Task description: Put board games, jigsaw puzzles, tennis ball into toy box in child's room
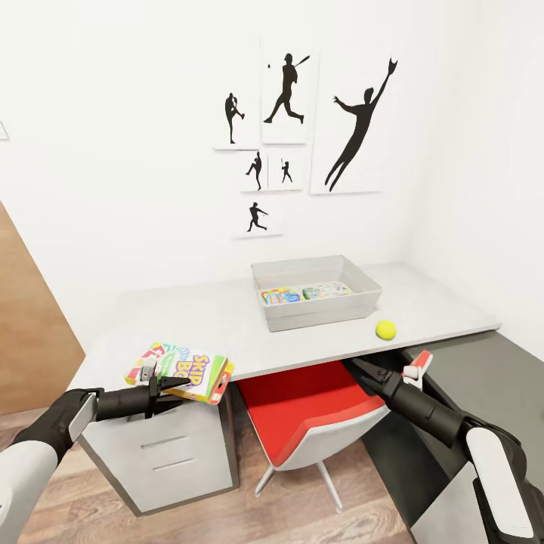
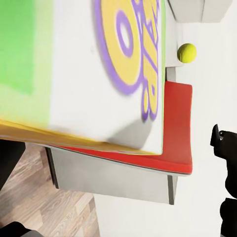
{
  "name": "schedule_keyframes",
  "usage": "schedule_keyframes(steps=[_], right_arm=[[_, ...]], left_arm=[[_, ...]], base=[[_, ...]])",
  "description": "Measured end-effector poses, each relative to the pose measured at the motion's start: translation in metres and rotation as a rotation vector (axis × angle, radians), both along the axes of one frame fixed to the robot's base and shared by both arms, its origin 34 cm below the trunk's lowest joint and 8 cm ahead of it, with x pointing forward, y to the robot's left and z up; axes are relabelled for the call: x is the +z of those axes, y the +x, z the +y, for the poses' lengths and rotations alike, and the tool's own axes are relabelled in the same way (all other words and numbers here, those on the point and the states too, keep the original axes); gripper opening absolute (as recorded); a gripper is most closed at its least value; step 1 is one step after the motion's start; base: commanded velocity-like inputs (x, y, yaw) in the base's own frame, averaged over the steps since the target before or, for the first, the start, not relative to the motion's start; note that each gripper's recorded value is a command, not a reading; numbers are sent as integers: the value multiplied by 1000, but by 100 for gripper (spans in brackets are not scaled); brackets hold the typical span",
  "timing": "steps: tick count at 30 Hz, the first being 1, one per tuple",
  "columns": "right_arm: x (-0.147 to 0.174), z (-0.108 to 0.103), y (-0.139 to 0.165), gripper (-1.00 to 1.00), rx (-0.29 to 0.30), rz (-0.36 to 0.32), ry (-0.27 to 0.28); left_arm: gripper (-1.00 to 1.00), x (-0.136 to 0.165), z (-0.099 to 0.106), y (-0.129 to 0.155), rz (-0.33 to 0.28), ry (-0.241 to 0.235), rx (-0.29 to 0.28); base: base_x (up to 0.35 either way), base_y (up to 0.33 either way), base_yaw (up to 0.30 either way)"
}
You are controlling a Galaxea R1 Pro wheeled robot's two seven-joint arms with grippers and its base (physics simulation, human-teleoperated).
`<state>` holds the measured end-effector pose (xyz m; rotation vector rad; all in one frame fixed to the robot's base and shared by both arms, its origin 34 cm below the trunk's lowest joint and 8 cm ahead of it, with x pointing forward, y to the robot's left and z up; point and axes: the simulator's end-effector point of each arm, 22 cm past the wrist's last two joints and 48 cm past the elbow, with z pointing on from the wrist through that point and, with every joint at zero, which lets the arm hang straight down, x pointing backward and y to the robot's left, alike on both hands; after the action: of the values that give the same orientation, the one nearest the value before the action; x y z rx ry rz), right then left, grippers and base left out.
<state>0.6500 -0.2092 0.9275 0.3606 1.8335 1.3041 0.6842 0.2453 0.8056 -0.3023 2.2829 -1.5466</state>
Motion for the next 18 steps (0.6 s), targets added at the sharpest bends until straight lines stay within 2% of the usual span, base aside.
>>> schedule_keyframes(steps=[9, 18], right_arm=[[0, 0, 0, 100, 0, 0, 0], [0, 0, 0, 100, 1, 0, 0]], left_arm=[[100, 0, 0, 0, -1, 0, 0], [100, 0, 1, 0, 0, 0, 1]], base=[[100, 28, 0], [26, 5, 0]])
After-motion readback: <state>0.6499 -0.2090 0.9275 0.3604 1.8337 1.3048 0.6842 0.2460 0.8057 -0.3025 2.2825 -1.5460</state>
